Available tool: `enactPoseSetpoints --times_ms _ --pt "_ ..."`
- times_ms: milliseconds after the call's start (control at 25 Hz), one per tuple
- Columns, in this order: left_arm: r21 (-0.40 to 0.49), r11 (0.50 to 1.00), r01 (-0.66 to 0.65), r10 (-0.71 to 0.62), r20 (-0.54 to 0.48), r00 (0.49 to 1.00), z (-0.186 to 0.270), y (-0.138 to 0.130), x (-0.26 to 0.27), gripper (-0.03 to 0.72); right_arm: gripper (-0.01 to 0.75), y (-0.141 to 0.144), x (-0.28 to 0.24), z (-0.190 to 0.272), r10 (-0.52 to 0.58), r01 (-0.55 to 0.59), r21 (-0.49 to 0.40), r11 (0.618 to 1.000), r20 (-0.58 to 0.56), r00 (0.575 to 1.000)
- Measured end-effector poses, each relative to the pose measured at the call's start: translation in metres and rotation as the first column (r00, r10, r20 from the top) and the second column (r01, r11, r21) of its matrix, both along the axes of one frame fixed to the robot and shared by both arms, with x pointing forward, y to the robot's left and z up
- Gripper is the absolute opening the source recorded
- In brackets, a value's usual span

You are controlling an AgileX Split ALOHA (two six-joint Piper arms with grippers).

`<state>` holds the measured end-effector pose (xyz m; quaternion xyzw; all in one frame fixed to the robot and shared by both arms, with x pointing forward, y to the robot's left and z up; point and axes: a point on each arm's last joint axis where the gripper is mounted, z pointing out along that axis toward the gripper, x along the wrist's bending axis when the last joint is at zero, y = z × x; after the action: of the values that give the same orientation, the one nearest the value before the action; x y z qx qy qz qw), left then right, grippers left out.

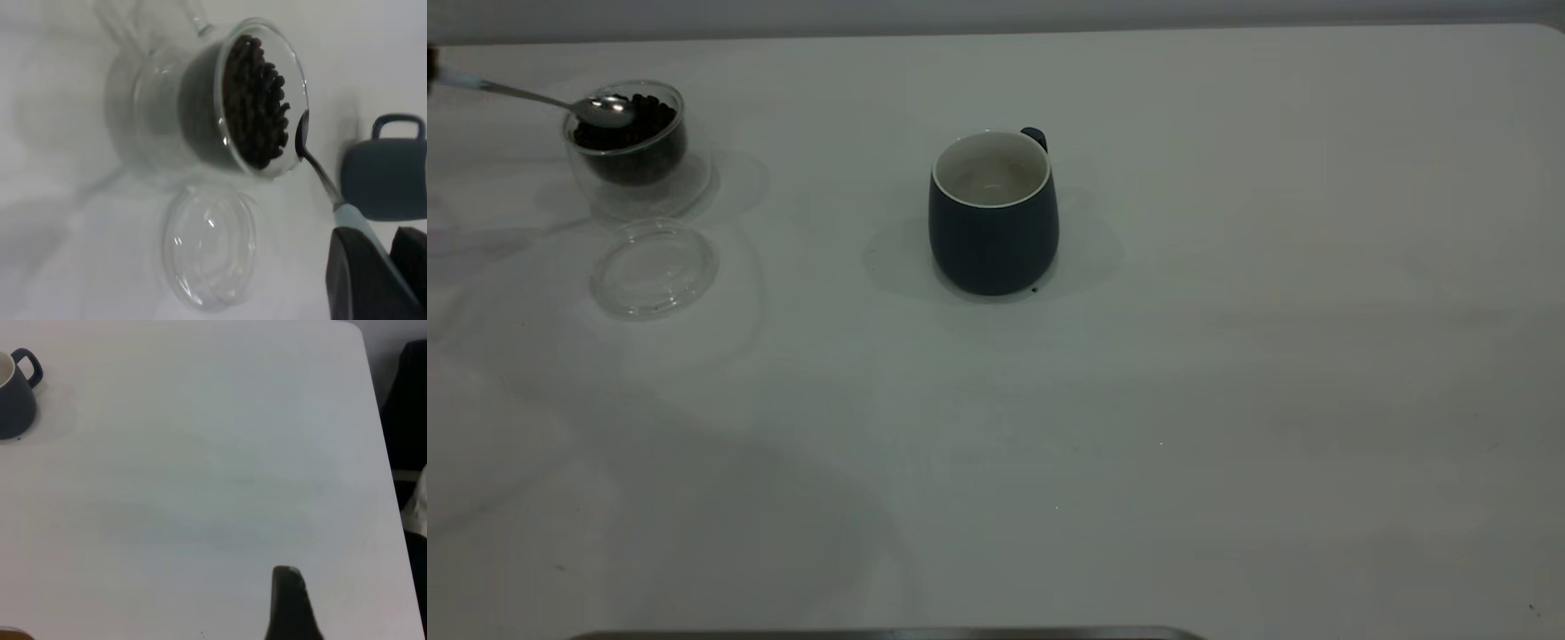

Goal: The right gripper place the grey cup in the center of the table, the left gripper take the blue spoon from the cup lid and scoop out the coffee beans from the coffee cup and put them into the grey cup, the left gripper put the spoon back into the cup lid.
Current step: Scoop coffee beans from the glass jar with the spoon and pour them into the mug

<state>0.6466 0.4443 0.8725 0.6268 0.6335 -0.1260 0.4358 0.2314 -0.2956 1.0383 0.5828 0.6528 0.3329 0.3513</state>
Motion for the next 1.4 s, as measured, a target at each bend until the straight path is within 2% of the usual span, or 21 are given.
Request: enactPoseSetpoints --times_ms 280,800,1000,1200,1400 --pt "0.137 0.990 0.026 -0.041 0.112 0.993 0.006 -0.001 0.019 0.131 0.460 0.000 0.000 0.000 0.000 0.000 0.000 1.000 0.000 1.000" --pt "0.227 0.969 0.095 -0.138 0.184 0.973 0.004 -0.018 0.028 0.131 0.460 0.000 0.000 0.000 0.000 0.000 0.000 1.000 0.000 1.000" --pt "0.225 0.969 0.098 -0.139 0.172 0.975 -0.004 -0.018 0.028 0.131 0.460 0.000 0.000 0.000 0.000 0.000 0.000 1.000 0.000 1.000" --pt "0.180 0.977 0.116 -0.139 0.124 0.983 -0.029 -0.020 0.026 0.131 0.460 0.000 0.000 0.000 0.000 0.000 0.000 1.000 0.000 1.000" --pt "0.138 0.987 0.078 -0.089 0.074 0.993 -0.031 -0.021 0.025 0.131 0.460 0.000 0.000 0.000 0.000 0.000 0.000 1.000 0.000 1.000"
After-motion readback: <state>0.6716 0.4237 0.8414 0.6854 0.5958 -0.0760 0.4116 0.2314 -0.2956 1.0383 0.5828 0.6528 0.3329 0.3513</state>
